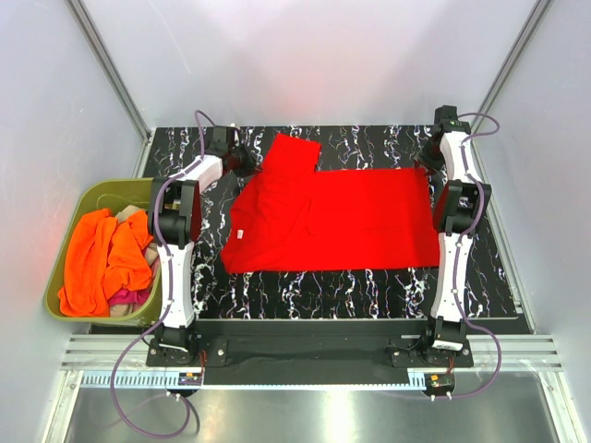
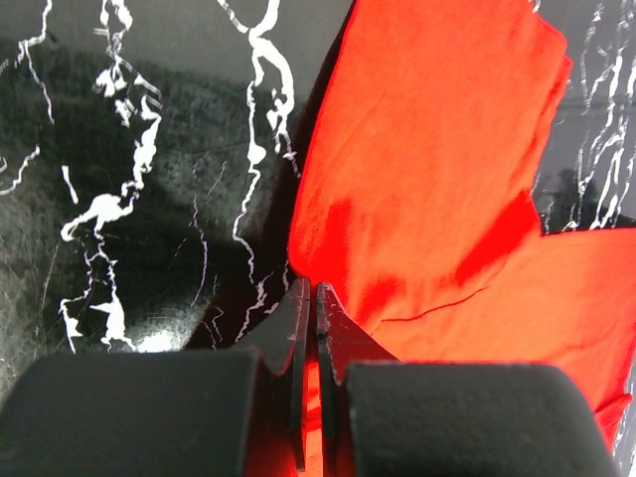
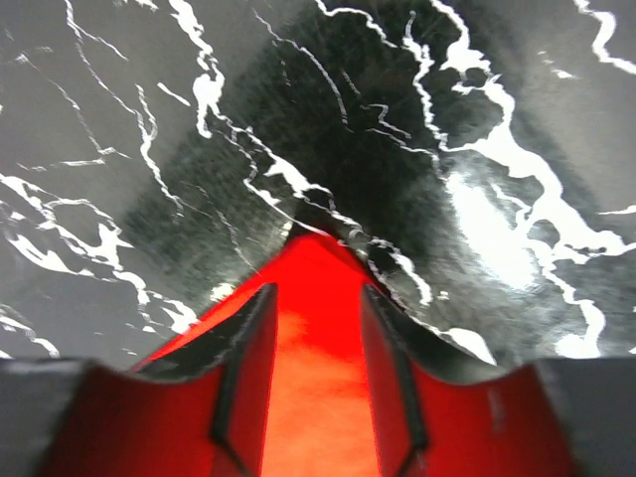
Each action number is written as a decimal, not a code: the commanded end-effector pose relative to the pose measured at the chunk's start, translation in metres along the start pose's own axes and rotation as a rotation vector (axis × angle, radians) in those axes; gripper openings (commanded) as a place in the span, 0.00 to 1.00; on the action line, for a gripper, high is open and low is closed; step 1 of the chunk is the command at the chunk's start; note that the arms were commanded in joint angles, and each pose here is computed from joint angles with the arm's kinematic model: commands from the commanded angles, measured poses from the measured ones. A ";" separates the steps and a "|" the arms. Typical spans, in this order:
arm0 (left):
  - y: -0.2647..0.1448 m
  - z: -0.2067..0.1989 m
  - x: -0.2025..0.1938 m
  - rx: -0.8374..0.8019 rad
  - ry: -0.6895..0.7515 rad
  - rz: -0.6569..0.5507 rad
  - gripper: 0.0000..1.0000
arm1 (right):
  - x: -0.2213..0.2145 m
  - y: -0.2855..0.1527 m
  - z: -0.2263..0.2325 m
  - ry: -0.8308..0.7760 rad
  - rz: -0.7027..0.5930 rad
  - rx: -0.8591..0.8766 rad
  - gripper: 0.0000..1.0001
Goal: Fold and stack the t-shirts
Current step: Fold the tshirt
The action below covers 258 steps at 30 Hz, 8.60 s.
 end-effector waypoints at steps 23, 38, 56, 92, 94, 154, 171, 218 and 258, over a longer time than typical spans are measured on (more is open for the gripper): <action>-0.016 -0.022 0.020 -0.084 0.015 -0.062 0.00 | -0.007 0.014 0.004 -0.224 -0.041 -0.016 0.49; -0.024 -0.027 0.029 -0.090 0.027 -0.092 0.00 | 0.026 -0.021 0.030 -0.189 -0.163 0.076 0.04; -0.065 -0.044 0.037 -0.097 0.068 -0.152 0.00 | 0.018 -0.069 0.022 -0.204 -0.135 0.095 0.04; -0.137 -0.037 -0.025 -0.005 0.062 -0.090 0.00 | -0.029 -0.119 -0.063 -0.099 -0.055 -0.069 0.02; -0.142 -0.036 -0.031 0.005 0.061 -0.083 0.00 | -0.032 -0.119 -0.066 -0.101 -0.048 -0.074 0.02; -0.007 0.001 -0.013 0.119 0.217 0.076 0.48 | -0.082 -0.154 -0.060 -0.020 0.189 0.177 0.80; -0.046 -0.041 0.014 0.025 0.199 0.019 0.00 | -0.087 -0.150 -0.058 0.018 0.226 0.190 0.80; -0.271 -0.057 -0.208 -0.292 0.257 0.190 0.00 | -0.136 -0.134 -0.081 0.161 0.382 0.168 0.81; -0.264 -0.048 -0.187 -0.146 0.261 0.213 0.00 | -0.119 -0.119 -0.162 0.201 0.268 0.010 0.48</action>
Point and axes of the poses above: each gripper's point midway between its finger pads, its own y axis out along the fingers, its own z axis along the line the jaws close on, x = y × z, the point moved 5 cm from there along -y, back along the fingers, and after that the axes turned 4 degrees about y, right-handed, at the moved point
